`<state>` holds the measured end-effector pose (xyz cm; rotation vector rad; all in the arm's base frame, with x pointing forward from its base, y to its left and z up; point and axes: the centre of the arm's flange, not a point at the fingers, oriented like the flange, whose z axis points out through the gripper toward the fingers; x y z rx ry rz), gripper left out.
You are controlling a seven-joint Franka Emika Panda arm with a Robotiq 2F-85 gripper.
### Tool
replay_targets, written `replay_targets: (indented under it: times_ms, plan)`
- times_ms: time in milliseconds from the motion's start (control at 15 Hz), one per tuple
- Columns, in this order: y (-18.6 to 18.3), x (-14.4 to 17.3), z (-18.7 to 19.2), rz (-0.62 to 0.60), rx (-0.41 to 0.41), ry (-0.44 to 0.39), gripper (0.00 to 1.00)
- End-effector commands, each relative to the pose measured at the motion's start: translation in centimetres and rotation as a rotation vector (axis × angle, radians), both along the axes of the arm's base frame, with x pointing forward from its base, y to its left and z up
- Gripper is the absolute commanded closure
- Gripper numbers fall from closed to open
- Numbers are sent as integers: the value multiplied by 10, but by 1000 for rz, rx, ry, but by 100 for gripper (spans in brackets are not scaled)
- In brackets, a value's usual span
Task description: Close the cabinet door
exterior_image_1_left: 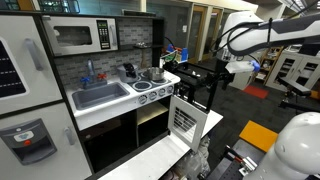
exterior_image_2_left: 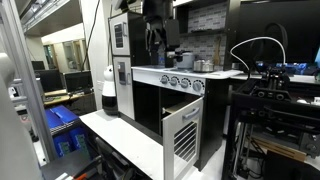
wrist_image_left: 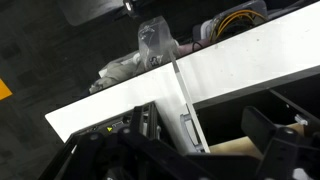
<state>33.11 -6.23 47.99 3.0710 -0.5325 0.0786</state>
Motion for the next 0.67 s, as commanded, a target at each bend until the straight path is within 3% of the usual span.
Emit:
replay_targets:
  times_ms: [0, 600]
  plan:
    - [4, 3, -35, 34, -15, -68, 0]
    - [11, -1, -100, 75, -18, -73, 0]
